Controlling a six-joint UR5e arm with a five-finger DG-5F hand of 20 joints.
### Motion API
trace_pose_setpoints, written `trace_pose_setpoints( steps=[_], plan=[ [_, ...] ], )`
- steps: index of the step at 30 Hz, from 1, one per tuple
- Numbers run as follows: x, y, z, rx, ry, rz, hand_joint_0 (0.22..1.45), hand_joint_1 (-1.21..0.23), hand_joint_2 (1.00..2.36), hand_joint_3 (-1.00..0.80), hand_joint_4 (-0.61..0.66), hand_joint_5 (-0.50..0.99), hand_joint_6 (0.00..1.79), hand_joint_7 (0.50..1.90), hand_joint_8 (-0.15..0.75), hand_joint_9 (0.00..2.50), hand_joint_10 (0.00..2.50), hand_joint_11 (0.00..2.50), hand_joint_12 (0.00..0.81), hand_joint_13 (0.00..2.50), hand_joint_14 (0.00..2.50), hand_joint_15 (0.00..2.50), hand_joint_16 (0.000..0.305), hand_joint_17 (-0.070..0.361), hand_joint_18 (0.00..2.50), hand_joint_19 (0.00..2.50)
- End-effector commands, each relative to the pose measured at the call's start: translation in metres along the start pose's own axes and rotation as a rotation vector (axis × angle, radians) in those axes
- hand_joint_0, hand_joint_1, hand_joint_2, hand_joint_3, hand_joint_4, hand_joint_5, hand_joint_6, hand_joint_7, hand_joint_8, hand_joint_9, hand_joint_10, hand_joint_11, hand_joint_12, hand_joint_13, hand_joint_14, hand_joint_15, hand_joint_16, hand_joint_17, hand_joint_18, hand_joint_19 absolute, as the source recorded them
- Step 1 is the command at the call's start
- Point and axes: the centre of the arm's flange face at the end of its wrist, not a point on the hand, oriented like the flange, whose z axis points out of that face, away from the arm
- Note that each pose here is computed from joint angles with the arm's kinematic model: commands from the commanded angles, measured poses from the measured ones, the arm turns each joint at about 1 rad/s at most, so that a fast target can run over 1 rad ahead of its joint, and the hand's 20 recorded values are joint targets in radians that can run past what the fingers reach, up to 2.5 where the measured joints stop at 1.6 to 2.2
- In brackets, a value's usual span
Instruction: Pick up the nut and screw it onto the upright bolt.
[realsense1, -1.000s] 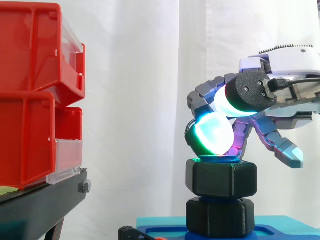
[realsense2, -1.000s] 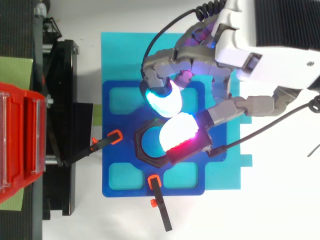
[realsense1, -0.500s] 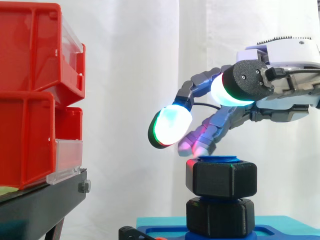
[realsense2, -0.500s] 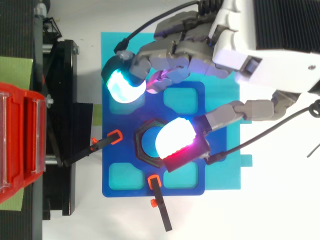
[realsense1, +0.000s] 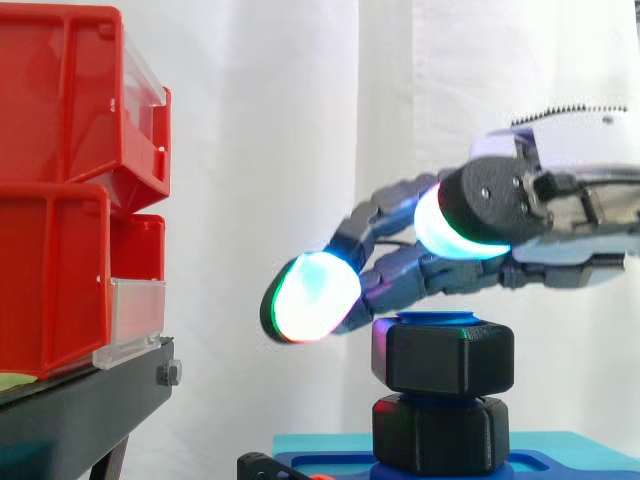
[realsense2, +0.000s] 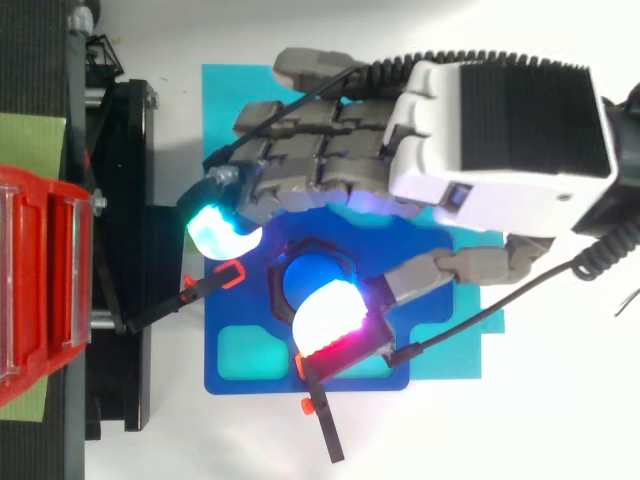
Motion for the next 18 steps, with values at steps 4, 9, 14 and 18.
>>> trace_pose_setpoints(
  steps=[4, 9, 14, 18],
  plan=[
    [0.009, -0.001, 0.002, -0.002, 0.004, 0.005, 0.48, -0.33, 1.0, -0.5, 0.0, -0.25, 0.5, 0.52, 0.181, 0.4, 0.0, 0.0, 0.275, 0.29, 0.0, 0.0, 0.034, 0.076, 0.0, 0.0],
    [0.014, 0.002, -0.001, 0.01, 0.039, -0.001, 0.48, -0.32, 1.0, -0.5, 0.03, -0.24, 0.5, 0.53, 0.191, 0.41, 0.0, 0.0, 0.28, 0.29, 0.0, 0.0, 0.034, 0.076, 0.0, 0.0],
    [0.019, 0.005, -0.004, 0.019, 0.07, -0.002, 0.48, -0.32, 1.0, -0.5, 0.06, -0.23, 0.5, 0.58, 0.197, 0.42, 0.0, 0.0, 0.284, 0.31, 0.0, 0.0, 0.034, 0.076, 0.0, 0.0],
    [0.02, 0.005, -0.004, 0.019, 0.073, -0.003, 0.48, -0.32, 1.0, -0.5, 0.07, -0.22, 0.5, 0.61, 0.206, 0.44, 0.0, 0.0, 0.286, 0.32, 0.0, 0.0, 0.034, 0.076, 0.01, 0.0]
  ],
)
